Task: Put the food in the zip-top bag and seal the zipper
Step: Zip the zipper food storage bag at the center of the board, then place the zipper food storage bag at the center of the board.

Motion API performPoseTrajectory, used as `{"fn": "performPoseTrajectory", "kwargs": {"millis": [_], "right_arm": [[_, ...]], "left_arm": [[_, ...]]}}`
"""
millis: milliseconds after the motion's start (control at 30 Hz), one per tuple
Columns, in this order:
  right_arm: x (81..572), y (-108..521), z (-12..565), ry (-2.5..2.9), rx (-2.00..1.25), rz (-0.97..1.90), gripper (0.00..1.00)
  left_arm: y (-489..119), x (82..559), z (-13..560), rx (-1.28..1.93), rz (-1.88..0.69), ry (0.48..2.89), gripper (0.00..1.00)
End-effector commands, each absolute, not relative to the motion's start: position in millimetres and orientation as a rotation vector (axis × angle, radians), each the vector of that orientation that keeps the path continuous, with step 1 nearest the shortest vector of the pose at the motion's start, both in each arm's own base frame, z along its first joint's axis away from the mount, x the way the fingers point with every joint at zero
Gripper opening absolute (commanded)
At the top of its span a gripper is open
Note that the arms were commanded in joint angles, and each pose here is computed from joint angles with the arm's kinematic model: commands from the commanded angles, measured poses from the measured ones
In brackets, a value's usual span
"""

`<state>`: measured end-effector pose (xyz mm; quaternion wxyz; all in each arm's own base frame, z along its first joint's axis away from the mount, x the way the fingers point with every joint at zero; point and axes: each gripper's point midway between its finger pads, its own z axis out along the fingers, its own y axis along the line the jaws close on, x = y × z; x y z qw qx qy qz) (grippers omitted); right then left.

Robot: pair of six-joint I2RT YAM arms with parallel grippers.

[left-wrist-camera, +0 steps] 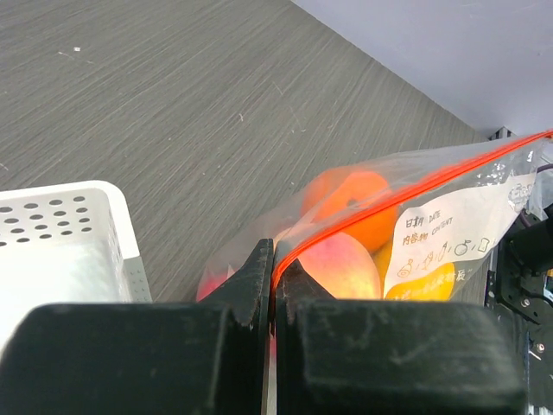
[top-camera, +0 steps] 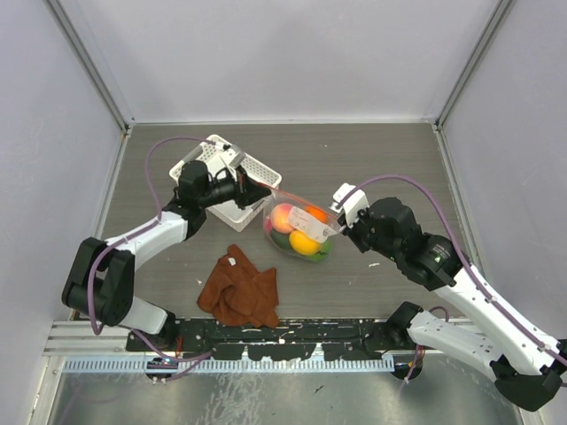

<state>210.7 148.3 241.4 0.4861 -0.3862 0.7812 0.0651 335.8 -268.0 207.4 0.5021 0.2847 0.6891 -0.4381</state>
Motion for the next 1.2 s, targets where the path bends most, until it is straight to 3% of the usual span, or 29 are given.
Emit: {"fn": "performPoseTrajectory", "kwargs": {"millis": [0,533,867,967,1167], "right_arm": [[215,132,242,1.919,-0.876,0.084,0.01],[268,69,298,1.814,-0.505,-0.428,0.01],[249,119,268,1.853,-0.642,-0.053,0.01],[243,122,270,1.839,-0.619,0.008,0.08],[237,118,288,1.77,-0.517,0.074,0.39]], "left_arm": [[-263,360,244,0.658,-1.02,1.545,0.0],[-304,396,276,0.714,-1.099,1.511,0.0],[-318,365,212,0.728,-1.091,1.674,0.09],[-309,358,212,0.694,-1.065,1.689,0.16],[-292,346,223,0.631,-1.004,1.718,0.37]]}}
